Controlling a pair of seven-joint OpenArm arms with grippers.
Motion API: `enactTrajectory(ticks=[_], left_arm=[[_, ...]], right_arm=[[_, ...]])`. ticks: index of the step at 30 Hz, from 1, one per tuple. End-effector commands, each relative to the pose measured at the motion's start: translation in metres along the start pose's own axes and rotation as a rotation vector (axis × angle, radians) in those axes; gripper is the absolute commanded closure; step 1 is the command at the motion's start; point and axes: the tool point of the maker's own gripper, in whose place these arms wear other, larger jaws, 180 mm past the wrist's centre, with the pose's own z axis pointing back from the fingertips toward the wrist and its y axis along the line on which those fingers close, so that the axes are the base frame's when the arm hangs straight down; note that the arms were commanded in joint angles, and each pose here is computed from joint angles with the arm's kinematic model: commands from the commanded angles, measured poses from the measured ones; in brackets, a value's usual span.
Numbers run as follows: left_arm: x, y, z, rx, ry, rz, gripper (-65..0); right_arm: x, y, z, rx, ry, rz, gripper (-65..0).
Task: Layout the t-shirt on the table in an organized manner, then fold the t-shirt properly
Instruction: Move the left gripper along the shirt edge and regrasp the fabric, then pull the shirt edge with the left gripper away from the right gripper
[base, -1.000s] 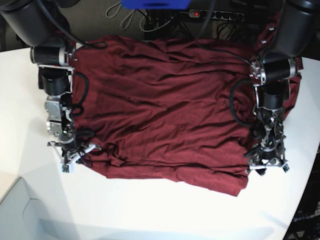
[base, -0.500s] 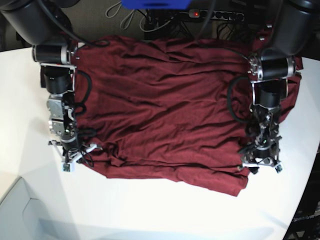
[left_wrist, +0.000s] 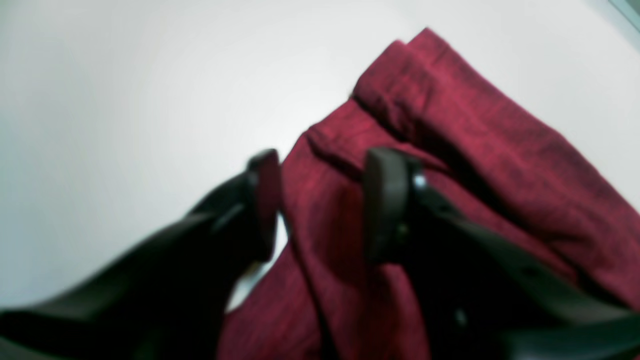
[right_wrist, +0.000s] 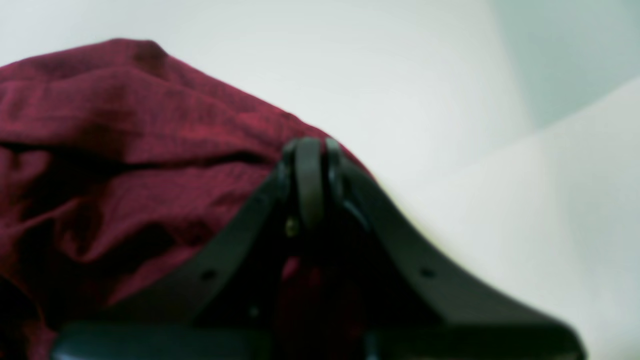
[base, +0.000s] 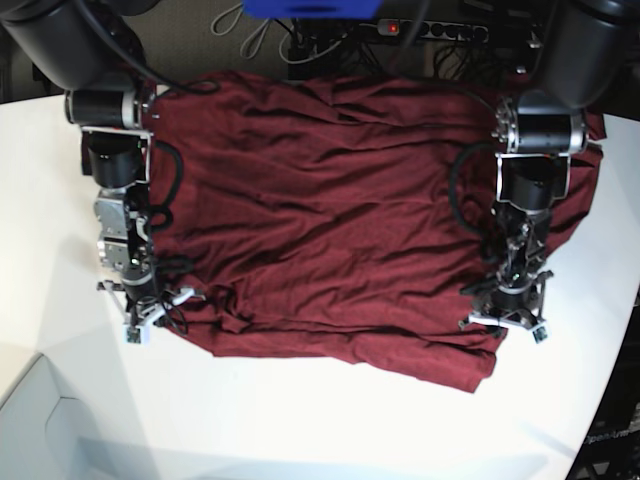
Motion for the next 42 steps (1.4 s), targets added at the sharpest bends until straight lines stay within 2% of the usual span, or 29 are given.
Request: enactTrajectory(ticks=[1, 5, 13, 23, 28, 40, 42], left_arm=[[0.028, -0.008, -0.004, -0.017, -0.067, 0.002, -16.4], [0.03, -0.009, -0.004, -0.019, -0.066, 0.003, 0.0], [0.034, -0.01, -0.004, -0.022, -0.081, 0.009, -0.1], [0.115, -0.052, -0.008, -0.091, -0.224, 0.037, -0.1], [0.136, -0.06, -0.008, -0.098, -0.258, 0.047, -0.1], [0.135, -0.054, -0.01, -0.086, -0.252, 0.041, -0.4], [0.138, -0.055, -0.014, -0.077, -0.239, 0.049, -4.2]], right_arm=[[-0.011, 0.002, 0.0, 0.01, 0.064, 0.009, -0.8], [-0.011, 0.001, 0.0, 0.008, 0.064, 0.01, -0.8], [-0.02, 0.001, 0.002, 0.008, 0.076, 0.01, -0.8], [-0.022, 0.001, 0.003, 0.008, 0.081, 0.01, -0.8], [-0.022, 0.001, 0.003, 0.008, 0.081, 0.011, -0.8], [-0.022, 0.001, 0.003, 0.008, 0.081, 0.011, -0.8], [-0.022, 0.001, 0.003, 0.009, 0.081, 0.01, -0.8]])
